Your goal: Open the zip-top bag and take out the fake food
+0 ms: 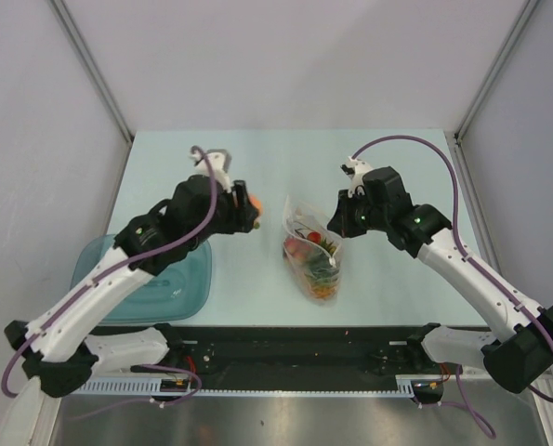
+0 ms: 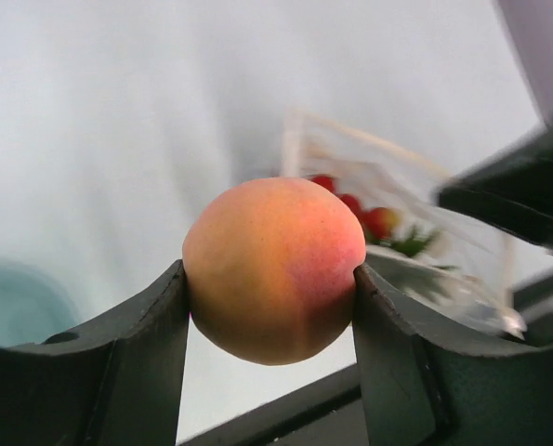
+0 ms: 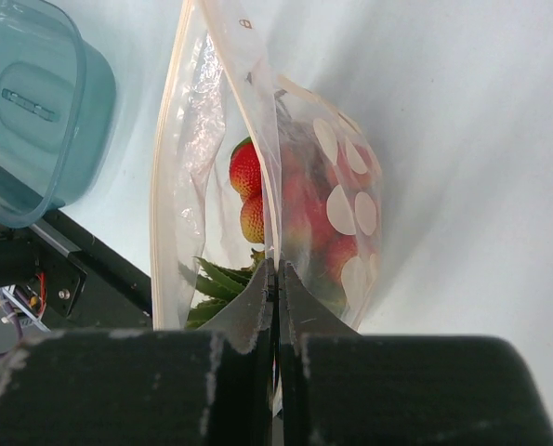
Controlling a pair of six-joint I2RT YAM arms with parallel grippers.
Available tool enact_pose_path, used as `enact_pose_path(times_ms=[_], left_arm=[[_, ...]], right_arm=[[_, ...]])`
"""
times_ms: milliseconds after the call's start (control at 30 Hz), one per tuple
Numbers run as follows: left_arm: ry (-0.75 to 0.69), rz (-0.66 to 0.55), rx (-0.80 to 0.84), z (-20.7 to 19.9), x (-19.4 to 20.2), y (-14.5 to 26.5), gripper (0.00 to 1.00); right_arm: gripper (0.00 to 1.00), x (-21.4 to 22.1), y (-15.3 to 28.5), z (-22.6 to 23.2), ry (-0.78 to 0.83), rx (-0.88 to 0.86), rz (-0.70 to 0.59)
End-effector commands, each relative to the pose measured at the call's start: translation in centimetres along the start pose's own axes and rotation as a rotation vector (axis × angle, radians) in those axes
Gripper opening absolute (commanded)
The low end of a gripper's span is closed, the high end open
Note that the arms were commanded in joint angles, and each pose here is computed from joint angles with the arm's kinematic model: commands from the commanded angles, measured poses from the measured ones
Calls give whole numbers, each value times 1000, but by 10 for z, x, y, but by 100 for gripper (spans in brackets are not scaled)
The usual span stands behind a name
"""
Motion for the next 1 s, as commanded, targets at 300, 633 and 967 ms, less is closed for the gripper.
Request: enact_pose_path(times_ms=[300, 633, 967], left_arm=[[406, 54, -786, 158, 82, 8, 0], [565, 243, -875, 202, 131, -32, 13], [638, 274, -864, 208, 140, -39, 83]], right_arm=[[0, -3, 7, 0, 14, 0, -29], [0, 0, 11, 1, 9, -3, -32], [0, 0, 15, 1, 9, 0, -44]])
Point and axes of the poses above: each gripper's point midway between its finger pads, its own y axis back along the fingers, its own z axis along the line the jaws close on, x = y × z, the point moved 9 cm from there along y, back along the fingers, and after that the axes turned 11 degrees about y, right-handed, at the moved point
